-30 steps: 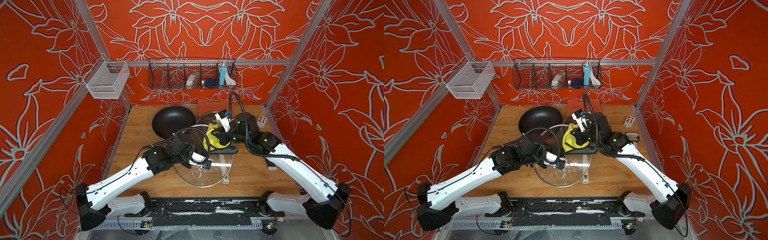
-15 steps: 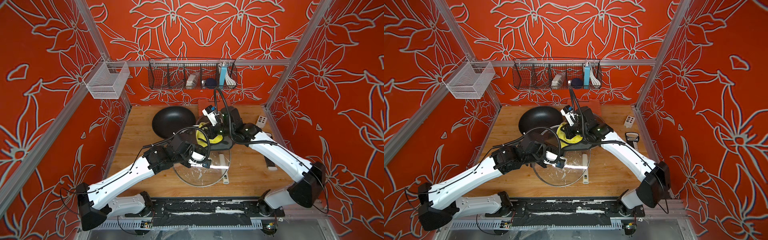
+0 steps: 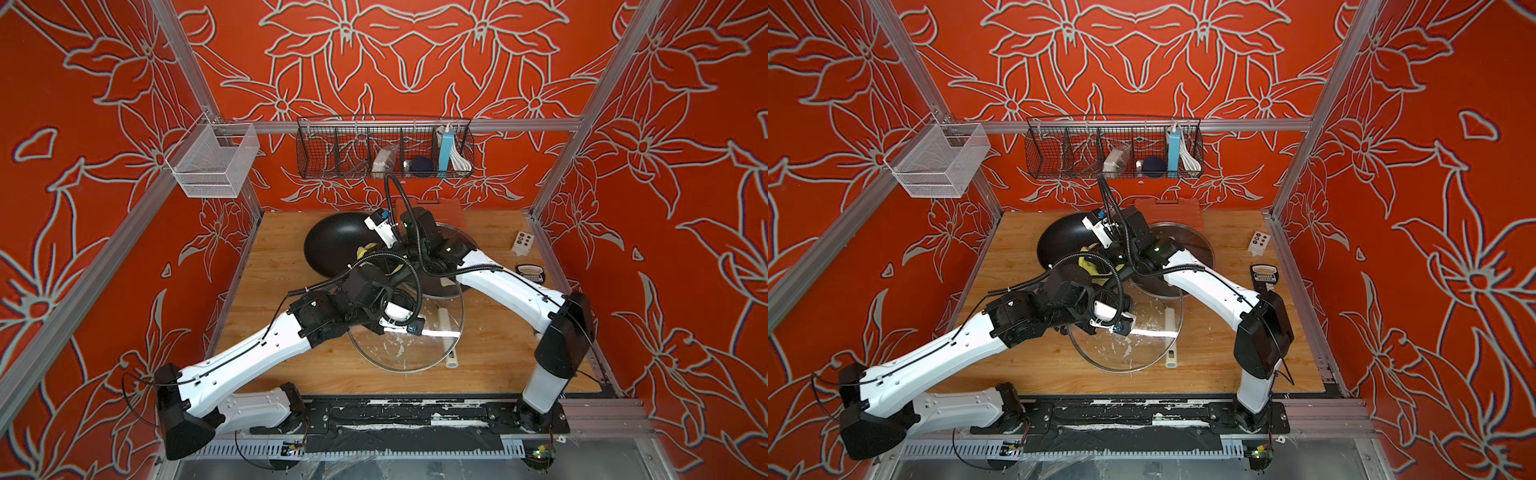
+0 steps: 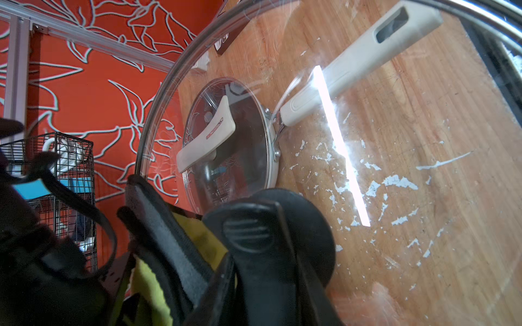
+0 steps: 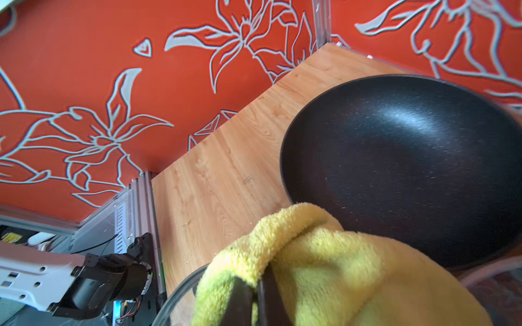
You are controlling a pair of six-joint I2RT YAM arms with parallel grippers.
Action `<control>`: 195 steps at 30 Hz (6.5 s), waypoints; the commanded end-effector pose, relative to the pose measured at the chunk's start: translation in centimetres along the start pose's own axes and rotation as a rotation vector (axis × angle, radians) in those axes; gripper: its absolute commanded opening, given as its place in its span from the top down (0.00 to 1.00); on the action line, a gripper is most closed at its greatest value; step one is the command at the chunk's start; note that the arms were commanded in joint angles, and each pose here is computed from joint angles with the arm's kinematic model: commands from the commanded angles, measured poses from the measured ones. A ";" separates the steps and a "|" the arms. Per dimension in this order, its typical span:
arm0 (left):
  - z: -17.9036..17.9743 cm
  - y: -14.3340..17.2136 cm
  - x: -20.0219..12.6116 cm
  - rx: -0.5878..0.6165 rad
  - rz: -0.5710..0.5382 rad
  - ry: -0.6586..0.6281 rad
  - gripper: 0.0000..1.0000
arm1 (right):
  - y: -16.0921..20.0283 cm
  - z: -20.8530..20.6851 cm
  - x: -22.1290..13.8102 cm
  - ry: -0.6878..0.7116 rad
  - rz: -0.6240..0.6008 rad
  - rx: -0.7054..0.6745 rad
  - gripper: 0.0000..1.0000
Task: Wipe the pot lid with a cloth
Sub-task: Wipe the pot lid.
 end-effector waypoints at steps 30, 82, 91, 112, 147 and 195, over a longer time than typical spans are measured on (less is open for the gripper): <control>6.0 -1.5 -5.3 -0.239 -0.154 -0.308 1.00 | 2.9 -1.2 -11.0 0.240 0.060 -0.033 1.00; 7.7 -2.2 -4.0 -0.386 -0.185 -0.301 1.00 | 6.8 3.4 -15.9 0.293 0.015 0.005 1.00; 7.5 -2.6 -4.4 -0.373 -0.194 -0.304 1.00 | 2.9 0.9 -14.3 0.369 -0.014 -0.059 1.00; 9.0 -2.9 -5.1 -0.426 -0.208 -0.380 1.00 | -1.0 -4.0 -11.7 0.455 -0.049 -0.114 1.00; 12.0 -2.4 -4.5 -0.643 -0.172 -0.476 1.00 | 7.3 2.0 -17.9 0.414 -0.002 -0.021 1.00; 12.8 -0.2 -5.1 -0.943 -0.155 -0.569 1.00 | -2.8 -6.0 -12.7 0.453 -0.035 -0.148 1.00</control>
Point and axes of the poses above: each gripper's point midway between its finger pads, its own x axis out along the fingers, its own z axis along the line the jaws close on, y = z × x, the point moved 1 cm from there along -x, back along the fingers, and after that the axes turned 14 degrees about -x, right-handed, at the moved point
